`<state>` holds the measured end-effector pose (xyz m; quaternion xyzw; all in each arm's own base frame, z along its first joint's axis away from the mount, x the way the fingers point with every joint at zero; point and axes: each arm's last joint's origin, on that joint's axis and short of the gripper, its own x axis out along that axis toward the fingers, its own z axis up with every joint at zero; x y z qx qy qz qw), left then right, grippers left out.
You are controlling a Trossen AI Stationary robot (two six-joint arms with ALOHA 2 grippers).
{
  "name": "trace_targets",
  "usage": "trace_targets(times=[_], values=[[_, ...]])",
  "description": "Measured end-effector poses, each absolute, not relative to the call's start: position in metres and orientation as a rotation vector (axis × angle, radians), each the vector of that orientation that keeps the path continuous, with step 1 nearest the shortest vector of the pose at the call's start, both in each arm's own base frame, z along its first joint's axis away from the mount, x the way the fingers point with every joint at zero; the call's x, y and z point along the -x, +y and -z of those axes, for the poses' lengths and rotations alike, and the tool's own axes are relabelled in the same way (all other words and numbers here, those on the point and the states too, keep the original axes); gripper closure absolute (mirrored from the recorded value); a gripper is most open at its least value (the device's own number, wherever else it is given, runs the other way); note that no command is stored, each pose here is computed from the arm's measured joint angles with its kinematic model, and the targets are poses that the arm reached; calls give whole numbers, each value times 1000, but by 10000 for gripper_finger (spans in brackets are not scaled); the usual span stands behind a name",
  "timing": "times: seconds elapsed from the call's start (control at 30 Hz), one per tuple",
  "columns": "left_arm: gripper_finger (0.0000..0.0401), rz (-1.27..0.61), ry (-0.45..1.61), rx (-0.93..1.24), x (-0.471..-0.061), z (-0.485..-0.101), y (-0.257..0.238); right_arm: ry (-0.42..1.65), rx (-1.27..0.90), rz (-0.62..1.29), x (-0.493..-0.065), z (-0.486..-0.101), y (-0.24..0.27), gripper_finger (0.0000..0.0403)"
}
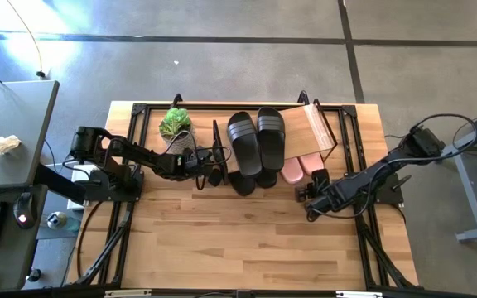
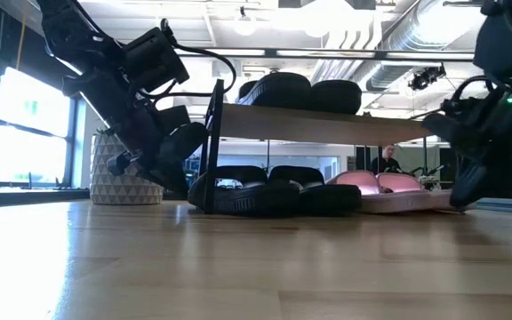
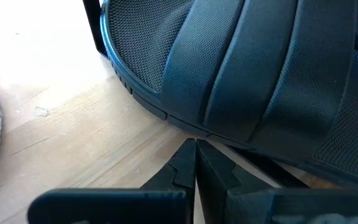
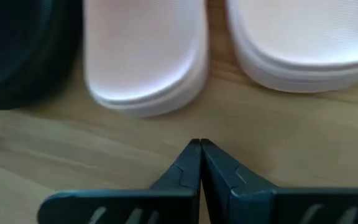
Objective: Pick and place slides into the shelf
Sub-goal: Adjust the pink slipper under the shelf
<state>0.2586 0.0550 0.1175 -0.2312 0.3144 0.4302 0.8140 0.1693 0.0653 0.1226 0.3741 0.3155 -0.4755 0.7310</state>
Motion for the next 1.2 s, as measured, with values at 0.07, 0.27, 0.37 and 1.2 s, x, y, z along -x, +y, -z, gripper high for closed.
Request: trace_targets(times=[0.07,0.27,0.37,1.2], values=[[401,-920,670,492,-259,-118,55,681,-828,1036,-172,-123,64,403],[401,-922,669,491,-259,-118,55,667,-826,1021,-180,-124,58,403],[401,-922,669,491,-259,-118,55,650,-818,1010,-184,-124,54,403],[401,-927,671,488,-258,-117,55,673,-824,987,-192,-125,45,403]])
